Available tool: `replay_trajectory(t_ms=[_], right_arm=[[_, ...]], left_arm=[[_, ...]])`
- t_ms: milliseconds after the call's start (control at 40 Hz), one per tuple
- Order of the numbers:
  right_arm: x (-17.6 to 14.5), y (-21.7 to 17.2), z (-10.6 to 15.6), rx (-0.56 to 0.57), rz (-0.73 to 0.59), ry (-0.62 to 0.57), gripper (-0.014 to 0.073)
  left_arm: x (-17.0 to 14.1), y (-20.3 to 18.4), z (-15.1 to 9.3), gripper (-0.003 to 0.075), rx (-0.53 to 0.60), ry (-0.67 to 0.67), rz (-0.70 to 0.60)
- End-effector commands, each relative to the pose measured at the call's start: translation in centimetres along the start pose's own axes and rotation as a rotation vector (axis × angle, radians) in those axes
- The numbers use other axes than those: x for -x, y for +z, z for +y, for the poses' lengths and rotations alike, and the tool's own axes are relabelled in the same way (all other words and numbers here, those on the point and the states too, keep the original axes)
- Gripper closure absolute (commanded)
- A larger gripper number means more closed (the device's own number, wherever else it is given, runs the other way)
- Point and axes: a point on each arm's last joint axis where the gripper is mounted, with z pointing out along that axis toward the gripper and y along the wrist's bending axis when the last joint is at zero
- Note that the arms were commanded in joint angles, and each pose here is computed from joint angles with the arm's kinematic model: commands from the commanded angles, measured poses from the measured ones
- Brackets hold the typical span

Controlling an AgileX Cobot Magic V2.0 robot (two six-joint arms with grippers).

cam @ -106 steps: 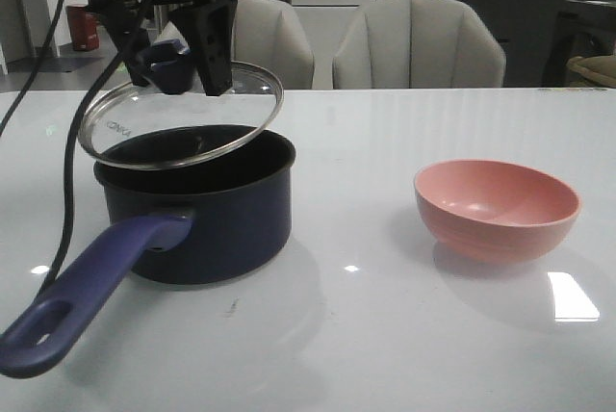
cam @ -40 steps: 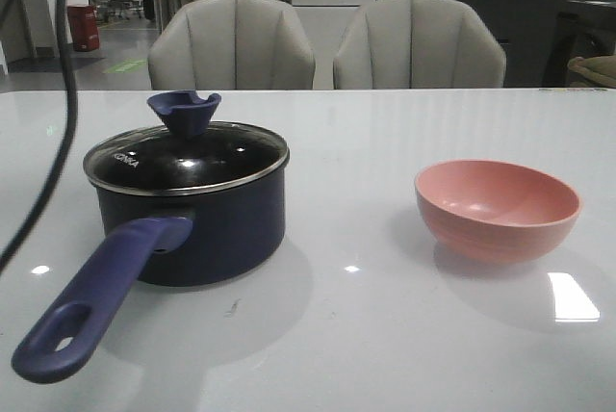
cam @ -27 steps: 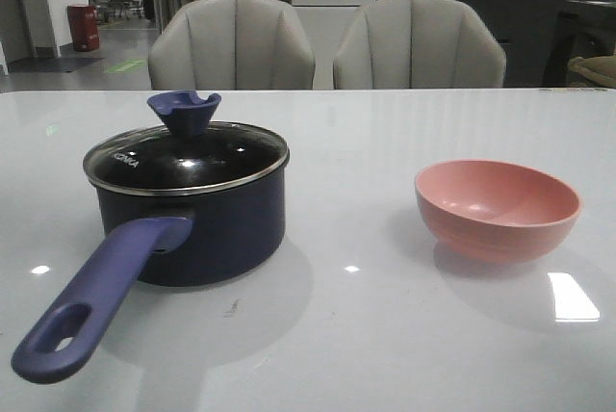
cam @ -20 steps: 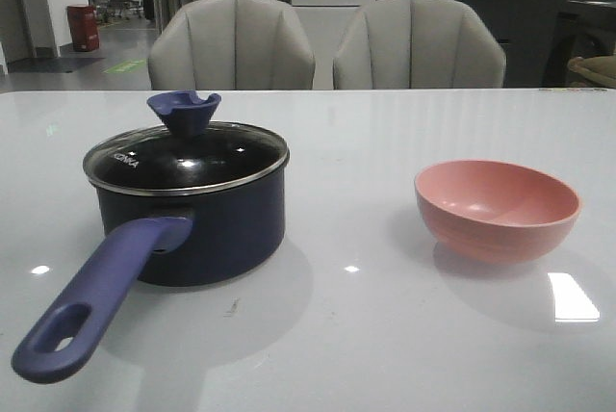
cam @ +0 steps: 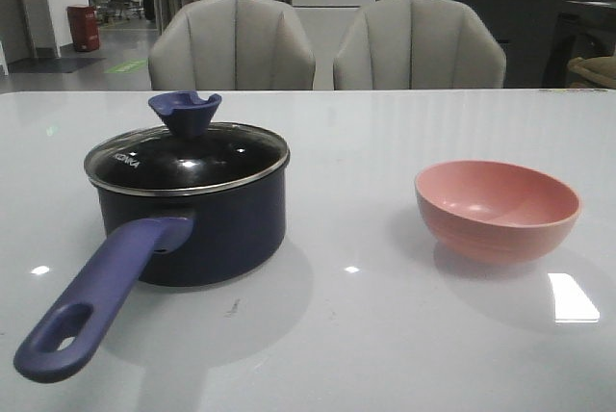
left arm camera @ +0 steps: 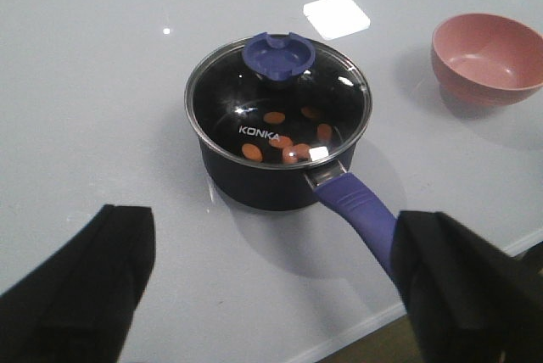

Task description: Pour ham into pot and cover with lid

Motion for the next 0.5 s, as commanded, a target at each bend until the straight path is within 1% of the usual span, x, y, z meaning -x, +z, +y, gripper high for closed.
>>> replay_trajectory(t_ms=[0, 50, 75, 100, 125, 175, 225, 300, 325, 375, 400, 475], right_arm=[[1.5, -0.2, -0.2, -0.022, -0.092, -0.003, 0.0447], [1.5, -0.2, -0.2, -0.022, -0.092, -0.003, 0.0447], [1.5, -0.2, -0.2, -0.022, -0.092, -0.003, 0.0447], [1.5, -0.2, -0.2, -0.022, -0.092, -0.003, 0.0447], [1.5, -0.2, -0.2, -0.022, -0.092, -0.003, 0.0447], [1.5, -0.2, -0.2, -0.022, -0.092, -0.003, 0.0447], [1.5, -0.2, -0.2, -0.022, -0.092, -0.003, 0.0447], [1.5, -0.2, -0.2, -0.022, -0.092, -0.003, 0.0447], [1.5, -0.2, -0.2, -0.022, -0.092, -0.003, 0.0447], [1.5, -0.2, -0.2, -0.022, -0.092, -0.003, 0.0447], [1.5, -0.2, -0.2, -0.022, -0.092, -0.003, 0.0447], [1.5, -0.2, -0.2, -0.022, -0.092, -0.003, 0.0447]], left_arm=[[-0.7, -1.2, 0.0, 0.0138, -0.009, -0.005, -0.173], [-1.7, -1.6, 0.0, 0.0141, -0.01, -0.005, -0.213], [-2.2, -1.6, 0.0, 0.0154, -0.01, -0.005, -0.226], [-2.6, -1.9, 0.0, 0.0171, -0.011, -0.004, -0.255], [-3.1, -1.9, 0.0, 0.0206, -0.011, -0.005, -0.268], [-3.7, -2.2, 0.1, 0.0295, -0.012, -0.004, -0.312], [-4.3, -2.4, 0.1, 0.041, -0.012, -0.004, -0.339], [-4.8, -2.5, 0.1, 0.0606, -0.013, -0.004, -0.382], [-4.8, -2.6, 0.1, 0.0619, -0.013, -0.004, -0.397], [-5.0, -2.7, 0.1, 0.0579, -0.013, -0.004, -0.41], [-5.0, -2.7, 0.1, 0.0574, -0.013, -0.004, -0.412], [-5.0, -2.8, 0.1, 0.0588, -0.015, -0.008, -0.414]])
